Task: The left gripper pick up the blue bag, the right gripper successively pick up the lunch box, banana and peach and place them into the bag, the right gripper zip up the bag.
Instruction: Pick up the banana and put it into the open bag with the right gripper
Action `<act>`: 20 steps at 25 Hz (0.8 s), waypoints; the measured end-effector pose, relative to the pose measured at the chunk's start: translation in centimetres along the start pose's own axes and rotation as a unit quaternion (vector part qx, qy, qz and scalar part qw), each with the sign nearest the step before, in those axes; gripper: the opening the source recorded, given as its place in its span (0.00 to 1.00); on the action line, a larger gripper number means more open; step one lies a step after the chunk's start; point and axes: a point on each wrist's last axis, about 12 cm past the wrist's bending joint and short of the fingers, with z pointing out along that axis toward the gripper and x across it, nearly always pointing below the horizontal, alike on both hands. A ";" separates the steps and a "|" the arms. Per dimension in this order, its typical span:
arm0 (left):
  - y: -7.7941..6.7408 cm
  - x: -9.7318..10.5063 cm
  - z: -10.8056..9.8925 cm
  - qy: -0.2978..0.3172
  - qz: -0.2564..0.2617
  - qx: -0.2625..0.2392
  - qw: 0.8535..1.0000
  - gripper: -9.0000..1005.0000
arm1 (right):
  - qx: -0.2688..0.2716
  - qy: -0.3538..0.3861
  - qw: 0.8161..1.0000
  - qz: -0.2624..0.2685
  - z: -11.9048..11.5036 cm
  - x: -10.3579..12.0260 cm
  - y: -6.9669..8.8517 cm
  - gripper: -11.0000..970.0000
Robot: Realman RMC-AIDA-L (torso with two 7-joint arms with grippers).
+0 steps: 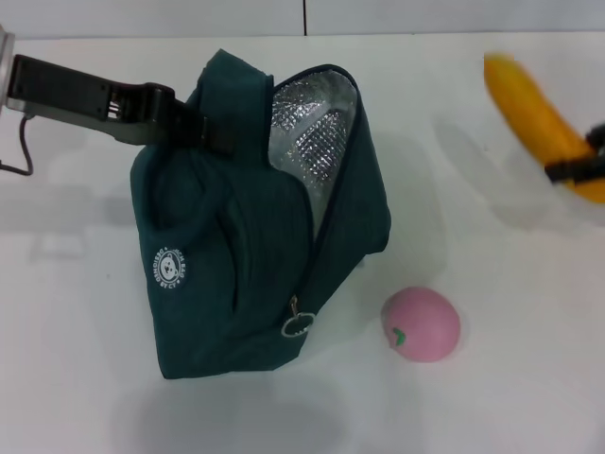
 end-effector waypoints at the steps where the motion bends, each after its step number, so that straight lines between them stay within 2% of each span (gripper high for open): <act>1: 0.0 0.0 0.0 0.000 -0.001 0.002 1.000 0.05 | -0.010 -0.029 0.999 0.014 -0.6 -0.1 0.0 0.45; 5: 0.1 0.2 0.1 0.001 -0.004 0.008 1.000 0.05 | -0.050 -0.136 0.987 0.065 -2.1 -0.5 0.4 0.45; 7: 0.1 0.2 0.1 0.000 -0.004 0.009 1.000 0.05 | -0.080 -0.194 0.974 0.086 -2.3 -0.6 0.8 0.45; 10: 0.1 0.2 0.1 0.000 -0.004 0.009 1.000 0.05 | -0.134 -0.269 0.946 0.120 -2.2 -0.7 1.1 0.46; 11: 0.1 0.2 0.1 0.000 -0.004 0.009 1.000 0.05 | -0.162 -0.304 0.929 0.138 -2.0 -0.8 1.2 0.46; 13: 0.1 0.2 0.1 0.000 -0.004 0.009 1.000 0.05 | -0.198 -0.344 0.904 0.161 -1.4 -0.7 1.3 0.46; 15: 0.1 0.1 0.1 -0.001 -0.004 0.009 1.000 0.05 | -0.222 -0.366 0.887 0.173 -0.5 -0.7 1.6 0.46; 20: 0.0 0.1 0.2 -0.004 -0.003 0.013 1.000 0.05 | -0.289 -0.392 0.854 0.184 2.9 -1.3 4.0 0.46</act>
